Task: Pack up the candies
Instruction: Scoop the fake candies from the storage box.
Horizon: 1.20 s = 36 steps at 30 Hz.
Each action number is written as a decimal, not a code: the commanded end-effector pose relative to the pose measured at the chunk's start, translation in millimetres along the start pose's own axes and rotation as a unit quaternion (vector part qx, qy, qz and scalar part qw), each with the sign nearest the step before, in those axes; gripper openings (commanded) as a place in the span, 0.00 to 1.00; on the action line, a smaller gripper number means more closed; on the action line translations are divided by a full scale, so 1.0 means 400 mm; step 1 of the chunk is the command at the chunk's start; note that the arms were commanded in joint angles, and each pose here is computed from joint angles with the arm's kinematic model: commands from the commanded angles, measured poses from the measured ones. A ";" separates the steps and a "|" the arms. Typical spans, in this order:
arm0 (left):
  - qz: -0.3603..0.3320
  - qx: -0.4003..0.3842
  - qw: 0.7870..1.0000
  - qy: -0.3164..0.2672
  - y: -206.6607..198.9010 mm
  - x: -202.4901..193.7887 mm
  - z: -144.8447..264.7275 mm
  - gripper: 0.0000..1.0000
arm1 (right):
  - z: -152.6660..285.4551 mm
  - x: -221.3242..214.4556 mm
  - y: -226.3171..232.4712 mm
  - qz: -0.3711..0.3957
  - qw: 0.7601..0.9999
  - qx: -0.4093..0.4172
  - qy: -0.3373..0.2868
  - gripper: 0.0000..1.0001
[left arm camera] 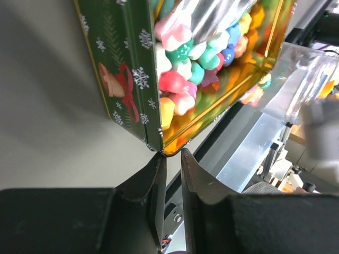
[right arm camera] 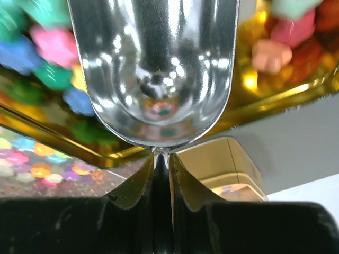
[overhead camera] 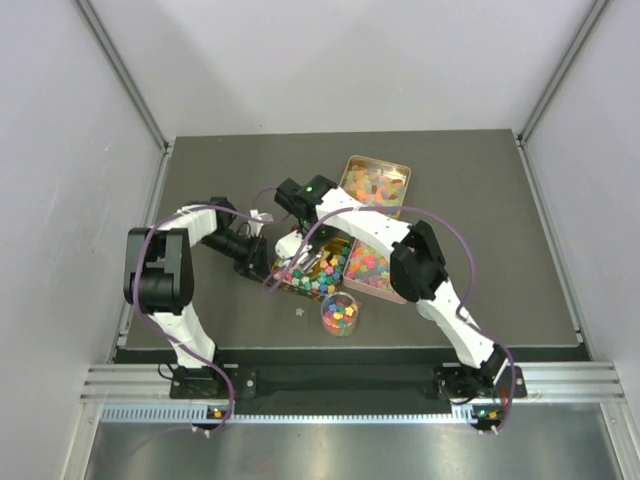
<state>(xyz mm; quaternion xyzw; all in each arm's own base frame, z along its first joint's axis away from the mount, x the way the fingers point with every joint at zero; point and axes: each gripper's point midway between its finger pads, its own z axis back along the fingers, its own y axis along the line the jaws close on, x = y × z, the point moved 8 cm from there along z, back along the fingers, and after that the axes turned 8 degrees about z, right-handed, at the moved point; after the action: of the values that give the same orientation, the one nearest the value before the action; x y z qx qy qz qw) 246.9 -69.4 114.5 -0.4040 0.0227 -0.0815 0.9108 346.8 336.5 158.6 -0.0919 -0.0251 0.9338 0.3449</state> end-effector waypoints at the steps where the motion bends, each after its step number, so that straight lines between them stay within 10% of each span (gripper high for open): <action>1: -0.057 -0.079 0.995 -0.031 -0.062 0.036 0.005 0.21 | 0.033 0.085 0.008 -0.012 1.000 0.004 0.001 0.00; 19: -0.084 -0.094 0.991 -0.033 -0.080 -0.010 0.015 0.19 | -0.036 0.157 0.065 -0.132 0.988 0.037 -0.073 0.00; 36: -0.100 0.032 0.986 -0.128 -0.051 -0.037 0.235 0.24 | -0.004 0.175 0.032 -0.165 0.970 -0.022 -0.176 0.00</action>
<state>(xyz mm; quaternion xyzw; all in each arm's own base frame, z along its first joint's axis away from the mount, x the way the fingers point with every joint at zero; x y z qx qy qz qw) 250.3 -12.3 181.9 -0.3894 -0.1321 -0.1063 0.9053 287.9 356.7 112.2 0.0331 -0.0394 0.8743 0.4826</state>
